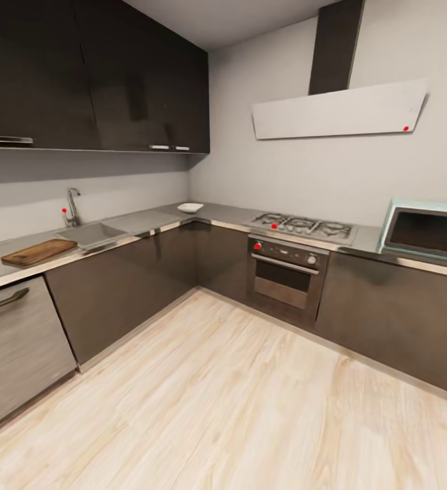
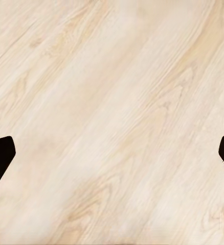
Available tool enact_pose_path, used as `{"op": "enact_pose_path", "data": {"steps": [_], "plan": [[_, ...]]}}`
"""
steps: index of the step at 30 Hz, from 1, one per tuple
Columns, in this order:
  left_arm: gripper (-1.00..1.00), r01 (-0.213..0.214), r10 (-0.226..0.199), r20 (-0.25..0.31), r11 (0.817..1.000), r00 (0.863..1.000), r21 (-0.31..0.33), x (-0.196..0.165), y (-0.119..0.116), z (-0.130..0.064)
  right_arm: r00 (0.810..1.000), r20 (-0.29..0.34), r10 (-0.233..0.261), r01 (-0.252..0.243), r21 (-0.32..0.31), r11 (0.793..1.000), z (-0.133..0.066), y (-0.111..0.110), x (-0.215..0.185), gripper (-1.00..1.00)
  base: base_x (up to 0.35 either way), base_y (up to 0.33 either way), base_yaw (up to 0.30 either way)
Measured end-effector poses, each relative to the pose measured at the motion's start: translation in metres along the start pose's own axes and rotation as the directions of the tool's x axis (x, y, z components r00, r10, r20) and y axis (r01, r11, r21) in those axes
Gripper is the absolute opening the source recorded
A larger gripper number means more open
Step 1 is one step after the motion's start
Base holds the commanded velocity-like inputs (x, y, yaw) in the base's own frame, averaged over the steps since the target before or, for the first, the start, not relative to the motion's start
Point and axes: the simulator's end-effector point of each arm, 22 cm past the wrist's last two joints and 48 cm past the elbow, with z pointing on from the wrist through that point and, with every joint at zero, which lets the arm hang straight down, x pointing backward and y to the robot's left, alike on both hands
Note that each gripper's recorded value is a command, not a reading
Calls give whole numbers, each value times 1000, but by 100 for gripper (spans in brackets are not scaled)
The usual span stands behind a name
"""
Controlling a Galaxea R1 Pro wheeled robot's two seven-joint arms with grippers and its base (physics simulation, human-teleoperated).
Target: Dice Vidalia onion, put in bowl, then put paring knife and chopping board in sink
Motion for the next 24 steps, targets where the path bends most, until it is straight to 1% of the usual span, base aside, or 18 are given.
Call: {"op": "enact_pose_path", "data": {"steps": [8, 13, 17, 24], "plan": [[100, 0, 0, 0, 1000, 1000, 0, 0, 0, 0, 1000, 0, 0, 0, 0, 1000, 0, 0, 0, 100, 314, 0, 0], [100, -1, 1, 0, 1000, 1000, 0, 0, 0, 0, 1000, 0, 0, 0, 1, 1000, 0, 0, 0, 100, 119, 0, 38], [100, -3, 3, -1, 1000, 1000, 2, 0, -1, 0, 1000, 0, 0, 0, 1, 1000, 0, 0, 0, 100, 15, 0, 207], [100, -6, 6, -1, 1000, 1000, 3, 0, -1, 0, 1000, -1, 0, 0, 1, 1000, 0, 0, 0, 100, 2, 0, 267]]}}
